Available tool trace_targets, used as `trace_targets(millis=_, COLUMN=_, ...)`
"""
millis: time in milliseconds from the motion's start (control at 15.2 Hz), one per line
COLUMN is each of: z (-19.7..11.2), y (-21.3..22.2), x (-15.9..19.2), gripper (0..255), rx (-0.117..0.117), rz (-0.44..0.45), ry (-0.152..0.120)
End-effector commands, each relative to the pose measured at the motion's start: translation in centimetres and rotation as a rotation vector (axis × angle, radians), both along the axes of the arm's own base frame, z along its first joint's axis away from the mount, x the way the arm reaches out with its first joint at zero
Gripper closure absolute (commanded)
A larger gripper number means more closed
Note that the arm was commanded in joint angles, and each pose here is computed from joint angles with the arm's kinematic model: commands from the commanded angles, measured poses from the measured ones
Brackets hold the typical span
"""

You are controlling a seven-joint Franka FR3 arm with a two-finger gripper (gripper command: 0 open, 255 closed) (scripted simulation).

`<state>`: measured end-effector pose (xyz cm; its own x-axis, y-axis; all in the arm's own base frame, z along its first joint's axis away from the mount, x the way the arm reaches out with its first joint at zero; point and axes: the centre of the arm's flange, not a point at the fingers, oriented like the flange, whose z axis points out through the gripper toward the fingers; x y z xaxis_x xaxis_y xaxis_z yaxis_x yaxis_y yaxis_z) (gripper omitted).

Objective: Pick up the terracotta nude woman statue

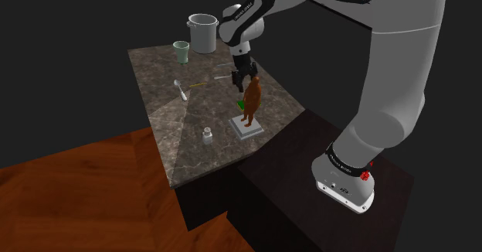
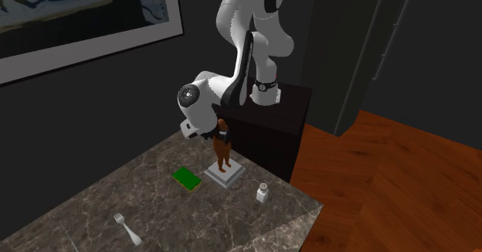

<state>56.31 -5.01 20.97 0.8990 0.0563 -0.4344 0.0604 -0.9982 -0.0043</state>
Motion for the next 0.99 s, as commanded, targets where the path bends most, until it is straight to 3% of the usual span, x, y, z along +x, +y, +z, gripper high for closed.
trace_targets(millis=0, z=-0.6, y=0.0, x=0.0, gripper=0, rx=0.000, rz=0.000, ry=0.000)
trace_targets(millis=66, z=-0.6, y=0.0, x=0.0, gripper=0, rx=0.000, rz=0.000, ry=0.000)
trace_targets(millis=132, z=-0.7, y=0.0, x=0.0, gripper=255, rx=0.000, rz=0.000, ry=0.000)
trace_targets(millis=726, z=-0.6, y=0.0, x=0.0, gripper=255, rx=0.000, rz=0.000, ry=0.000)
trace_targets(millis=924, z=0.9, y=0.0, x=0.0, gripper=255, rx=0.000, rz=0.000, ry=0.000)
